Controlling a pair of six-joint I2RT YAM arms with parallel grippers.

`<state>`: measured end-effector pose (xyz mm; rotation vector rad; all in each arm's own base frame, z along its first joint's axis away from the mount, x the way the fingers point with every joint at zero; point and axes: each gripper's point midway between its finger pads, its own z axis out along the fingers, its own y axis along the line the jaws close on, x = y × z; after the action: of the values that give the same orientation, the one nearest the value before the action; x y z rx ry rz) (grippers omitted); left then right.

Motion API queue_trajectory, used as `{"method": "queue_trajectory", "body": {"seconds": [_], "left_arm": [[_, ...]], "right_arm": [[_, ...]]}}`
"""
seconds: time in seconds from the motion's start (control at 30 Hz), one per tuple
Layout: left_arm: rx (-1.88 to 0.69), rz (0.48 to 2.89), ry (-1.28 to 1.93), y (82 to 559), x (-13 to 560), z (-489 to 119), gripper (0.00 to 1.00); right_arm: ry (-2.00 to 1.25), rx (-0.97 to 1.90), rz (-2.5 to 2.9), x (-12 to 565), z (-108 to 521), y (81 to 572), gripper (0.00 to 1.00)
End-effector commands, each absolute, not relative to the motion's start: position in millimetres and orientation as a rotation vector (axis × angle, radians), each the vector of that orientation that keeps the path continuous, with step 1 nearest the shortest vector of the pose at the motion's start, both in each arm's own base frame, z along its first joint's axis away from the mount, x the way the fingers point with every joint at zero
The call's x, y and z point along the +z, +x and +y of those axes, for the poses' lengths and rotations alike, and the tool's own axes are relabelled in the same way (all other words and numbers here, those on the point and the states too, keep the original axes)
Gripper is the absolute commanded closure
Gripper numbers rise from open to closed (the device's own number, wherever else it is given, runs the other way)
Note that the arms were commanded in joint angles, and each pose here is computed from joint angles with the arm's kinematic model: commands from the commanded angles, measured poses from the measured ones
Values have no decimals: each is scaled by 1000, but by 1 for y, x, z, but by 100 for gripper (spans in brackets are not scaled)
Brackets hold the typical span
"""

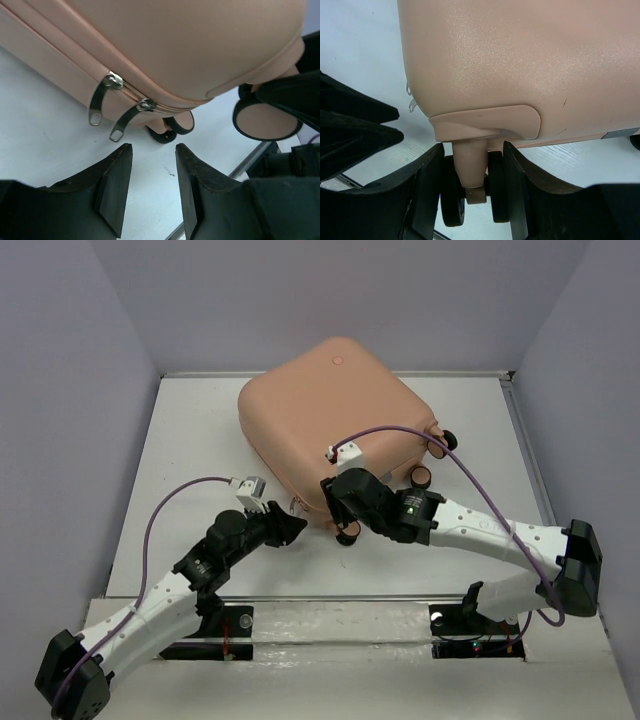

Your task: Pack the luggage

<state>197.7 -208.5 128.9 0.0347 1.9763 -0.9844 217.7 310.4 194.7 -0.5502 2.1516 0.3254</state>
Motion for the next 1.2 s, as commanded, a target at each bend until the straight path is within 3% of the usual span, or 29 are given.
{"method": "queue_trajectory", "body": {"seconds": [0.0, 0.1, 0.13, 0.2, 0.23, 0.3, 0.43, 0.47, 0.5, 0.57, 0.9, 1.17], "left_arm": [[-1165, 1785, 110, 185, 198, -227, 46], [-1178, 1655, 73, 181, 252, -214, 36], [-1169, 1625, 61, 180, 266, -208, 34], [-1141, 1554, 38, 174, 301, -190, 31], [-1115, 1532, 14, 174, 313, -182, 28], [-1061, 1499, -24, 168, 338, -161, 25], [-933, 1461, -129, 162, 369, -118, 25], [-902, 1455, -117, 158, 371, -110, 24], [-888, 1423, -136, 154, 383, -100, 22], [-874, 1393, -150, 145, 391, -86, 1], [-827, 1299, -153, 124, 401, -55, 1], [-823, 1311, -126, 134, 394, -68, 1]], "right_arm": [[-804, 354, 2343, 135, 299, 166, 93], [-885, 543, 2211, 163, 338, 147, 92], [-895, 567, 2174, 173, 345, 144, 87], [-915, 580, 2064, 198, 359, 136, 72], [-890, 607, 2005, 223, 363, 136, 54], [-863, 627, 1939, 248, 363, 135, 36], [-783, 709, 1807, 308, 350, 127, 31], [-759, 775, 1760, 330, 341, 120, 2], [-765, 802, 1730, 340, 336, 117, 0], [-755, 882, 1656, 367, 318, 108, 0], [-512, 1046, 1315, 434, 229, 102, 0], [-267, 961, 1302, 418, 182, 127, 0]]}}
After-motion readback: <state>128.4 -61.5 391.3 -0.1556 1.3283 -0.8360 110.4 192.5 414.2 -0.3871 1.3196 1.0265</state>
